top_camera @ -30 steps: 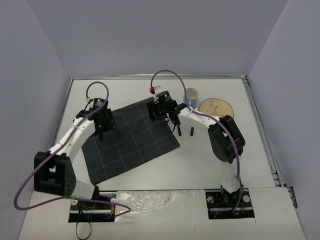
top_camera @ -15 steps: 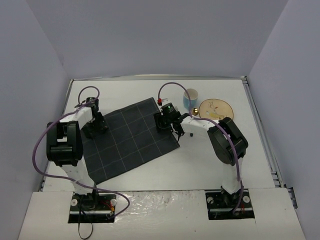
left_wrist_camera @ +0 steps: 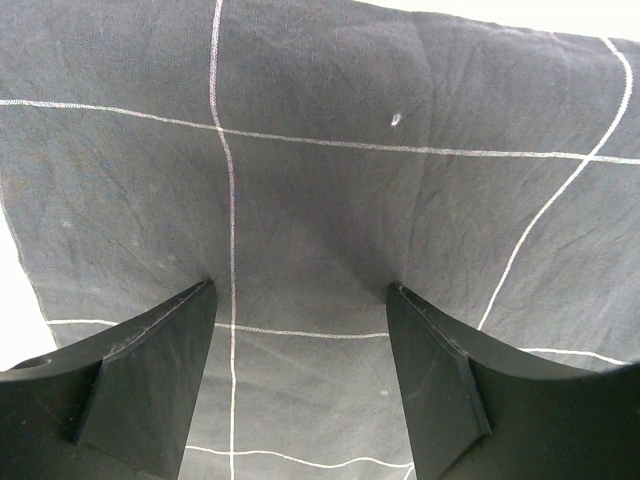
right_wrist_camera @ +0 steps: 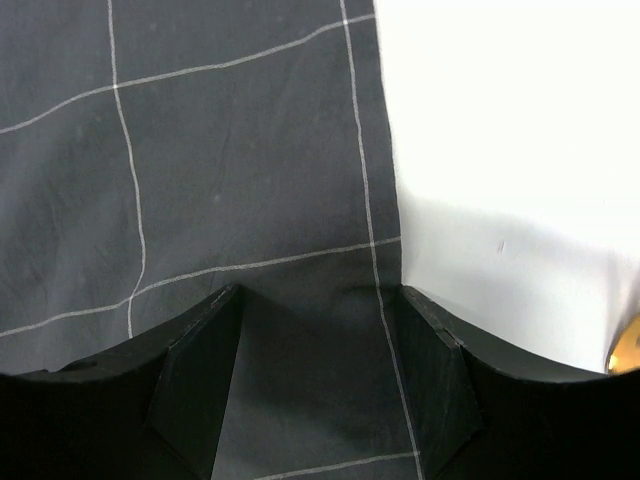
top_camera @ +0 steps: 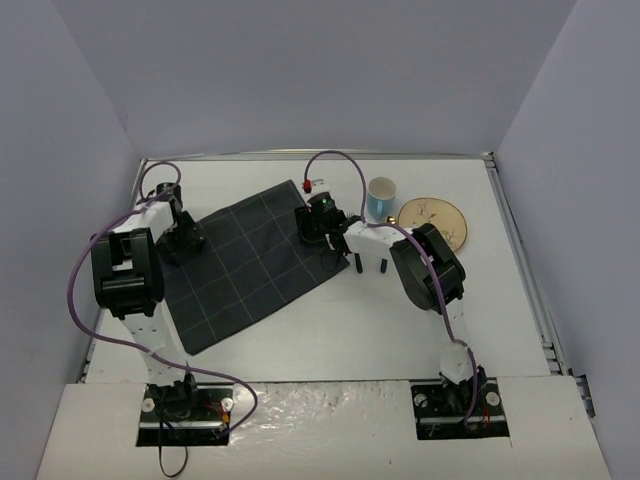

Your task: Set the dinner table for one person

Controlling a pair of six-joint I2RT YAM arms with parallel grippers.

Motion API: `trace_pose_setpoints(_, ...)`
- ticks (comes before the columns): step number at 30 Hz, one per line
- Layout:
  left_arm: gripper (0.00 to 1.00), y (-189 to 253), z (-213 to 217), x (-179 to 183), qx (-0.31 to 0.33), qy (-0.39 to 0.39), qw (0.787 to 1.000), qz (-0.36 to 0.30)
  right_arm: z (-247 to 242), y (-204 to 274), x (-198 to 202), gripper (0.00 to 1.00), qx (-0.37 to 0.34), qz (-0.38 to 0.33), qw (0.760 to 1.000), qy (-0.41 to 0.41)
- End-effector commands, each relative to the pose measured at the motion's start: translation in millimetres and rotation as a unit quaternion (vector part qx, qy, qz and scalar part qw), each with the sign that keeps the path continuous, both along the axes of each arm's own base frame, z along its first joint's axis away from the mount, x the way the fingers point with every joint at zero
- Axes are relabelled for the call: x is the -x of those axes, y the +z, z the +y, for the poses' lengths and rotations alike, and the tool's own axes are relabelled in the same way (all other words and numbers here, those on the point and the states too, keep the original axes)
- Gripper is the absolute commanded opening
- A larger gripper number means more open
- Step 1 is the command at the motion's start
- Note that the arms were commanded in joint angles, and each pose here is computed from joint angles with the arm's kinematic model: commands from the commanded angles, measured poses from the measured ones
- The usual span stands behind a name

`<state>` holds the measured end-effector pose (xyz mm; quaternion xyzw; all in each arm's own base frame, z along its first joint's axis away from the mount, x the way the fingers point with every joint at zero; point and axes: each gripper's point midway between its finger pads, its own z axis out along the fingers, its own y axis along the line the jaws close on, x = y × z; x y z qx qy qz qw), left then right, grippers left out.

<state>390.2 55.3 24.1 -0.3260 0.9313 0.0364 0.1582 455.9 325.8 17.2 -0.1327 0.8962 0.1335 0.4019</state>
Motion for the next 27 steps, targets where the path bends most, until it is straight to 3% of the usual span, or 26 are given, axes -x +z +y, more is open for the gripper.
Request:
trace_pose_setpoints(1,0.65,-11.7,16.7,-15.7,-0.025,0.015,1.000,0.002,-17.2,-23.4,-19.7,0.59,0.022,0.020,0.999,-0.026)
trace_pose_setpoints(8,0.68,-9.4,22.0,-26.9,-0.026,0.016,1.000,-0.003,-28.6,11.2,-55.3,0.59,0.021,-0.023,0.999,-0.034)
trace_pose_setpoints(13,0.77,22.2,15.9,-39.0,-0.014,-0.005,0.999,-0.041,-17.7,73.4,-61.7,0.61,-0.004,-0.063,0.998,0.006)
trace_pose_setpoints(18,0.88,81.0,12.3,-37.9,-0.017,-0.017,0.995,-0.101,-0.9,142.4,-35.9,0.63,-0.065,-0.090,0.993,0.046)
trace_pose_setpoints(22,0.89,105.5,4.6,-23.2,-0.008,-0.021,0.989,-0.144,12.5,130.3,2.2,0.64,-0.109,-0.045,0.990,0.074)
trace_pose_setpoints(27,0.84,81.7,10.2,-14.5,-0.006,-0.019,0.992,-0.127,28.1,110.3,35.6,0.64,-0.177,-0.002,0.981,0.080)
